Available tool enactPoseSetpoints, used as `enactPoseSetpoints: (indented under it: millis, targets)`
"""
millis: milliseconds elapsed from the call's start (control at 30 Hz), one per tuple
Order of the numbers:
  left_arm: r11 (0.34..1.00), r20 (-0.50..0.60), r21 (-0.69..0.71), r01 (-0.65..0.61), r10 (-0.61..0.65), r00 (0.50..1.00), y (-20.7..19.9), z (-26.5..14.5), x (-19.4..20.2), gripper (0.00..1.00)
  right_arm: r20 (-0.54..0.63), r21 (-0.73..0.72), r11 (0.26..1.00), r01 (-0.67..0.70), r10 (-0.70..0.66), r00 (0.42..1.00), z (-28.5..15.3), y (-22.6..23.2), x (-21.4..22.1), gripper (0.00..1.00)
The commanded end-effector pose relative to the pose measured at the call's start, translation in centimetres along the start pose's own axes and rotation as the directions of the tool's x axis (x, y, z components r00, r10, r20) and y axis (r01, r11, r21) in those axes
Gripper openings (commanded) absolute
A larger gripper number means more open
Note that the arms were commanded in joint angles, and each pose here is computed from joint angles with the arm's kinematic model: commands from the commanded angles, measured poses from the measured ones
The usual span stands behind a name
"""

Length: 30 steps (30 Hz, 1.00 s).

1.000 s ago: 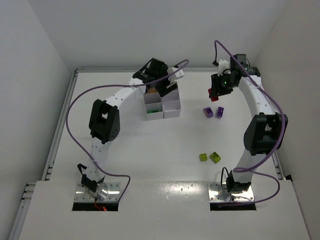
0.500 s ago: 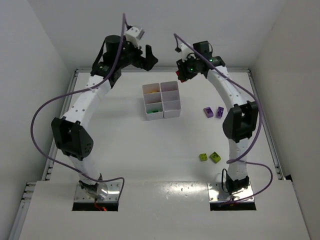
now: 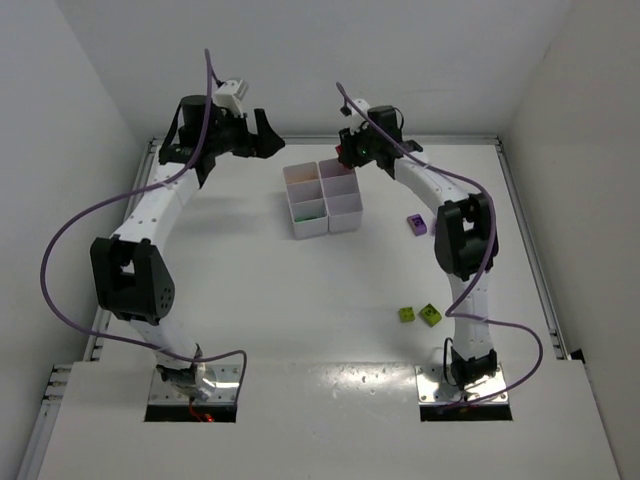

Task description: Sort the legos into containers by color

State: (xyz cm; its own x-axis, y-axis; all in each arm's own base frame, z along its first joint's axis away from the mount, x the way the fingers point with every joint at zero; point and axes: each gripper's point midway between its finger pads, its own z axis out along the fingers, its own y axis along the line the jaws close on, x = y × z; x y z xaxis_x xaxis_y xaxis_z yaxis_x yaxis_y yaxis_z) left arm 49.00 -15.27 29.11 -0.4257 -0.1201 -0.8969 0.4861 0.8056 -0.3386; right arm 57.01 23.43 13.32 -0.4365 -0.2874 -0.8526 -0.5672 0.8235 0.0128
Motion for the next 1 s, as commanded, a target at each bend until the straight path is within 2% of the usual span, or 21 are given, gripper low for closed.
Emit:
enactPoseSetpoints:
  millis: [0,133,333,400,433,533,567,667,733,800,833,967]
  targets:
    - [0.998,0.093,0.046,-0.037,0.033,0.995,-2.0,-2.7,-3.4,1.00,0.130,-0.032,0.999,-0.024,0.028,0.991,-0.8,2.3,-3.6,0.00]
    - [0.998,0.085,0.049,-0.031,0.027,0.996,-1.7,-2.7,-3.0,1.00,0.124,-0.043,0.998,-0.045,0.050,0.991,-0.9,3.1,-2.3,0.00]
    - [0.998,0.058,0.053,-0.015,0.012,0.998,-1.2,-2.0,-1.9,1.00,0.176,-0.065,0.996,-0.068,0.079,0.981,-2.3,4.3,-2.6,0.00]
    - [0.998,0.067,0.055,-0.021,0.017,0.998,-1.3,-2.1,-2.4,1.00,0.183,-0.063,0.996,-0.064,0.074,0.980,-2.3,4.7,-2.3,0.07]
    - [0.998,0.067,0.055,-0.021,0.017,0.998,-1.2,-1.9,-2.4,1.00,0.160,-0.053,0.996,-0.071,0.079,0.984,-2.0,4.6,-0.7,0.20]
    - [0.998,0.056,0.063,-0.007,0.004,0.998,-1.2,-1.6,-2.1,1.00,0.179,-0.051,0.996,-0.072,0.081,0.981,-2.5,5.1,-0.7,0.46]
    - [0.997,0.054,0.072,-0.007,0.004,0.999,-1.3,-1.6,-2.1,1.00,0.168,-0.044,0.996,-0.073,0.079,0.983,-2.4,5.5,-0.2,0.46]
    - [0.997,0.054,0.072,-0.007,0.004,0.999,-1.3,-1.6,-2.1,1.00,0.179,-0.033,0.997,-0.072,0.077,0.981,-2.6,5.3,-0.5,0.55]
    - [0.997,0.052,0.081,-0.008,0.004,0.999,-1.5,-1.6,-2.0,1.00,0.188,-0.033,0.997,-0.071,0.076,0.979,-2.7,5.3,-0.7,0.56]
    - [0.997,0.052,0.081,-0.008,0.004,0.999,-1.5,-1.6,-2.0,1.00,0.210,-0.032,0.997,-0.066,0.071,0.975,-2.7,5.2,-1.3,0.47]
    - [0.997,0.052,0.081,-0.008,0.004,0.999,-1.5,-1.6,-2.0,1.00,0.210,-0.032,0.997,-0.066,0.071,0.975,-2.7,5.2,-1.3,0.45]
    - [0.997,0.052,0.081,-0.008,0.004,0.999,-1.4,-1.5,-1.8,1.00,0.226,-0.045,0.997,-0.070,0.079,0.971,-2.9,5.4,-2.5,0.58]
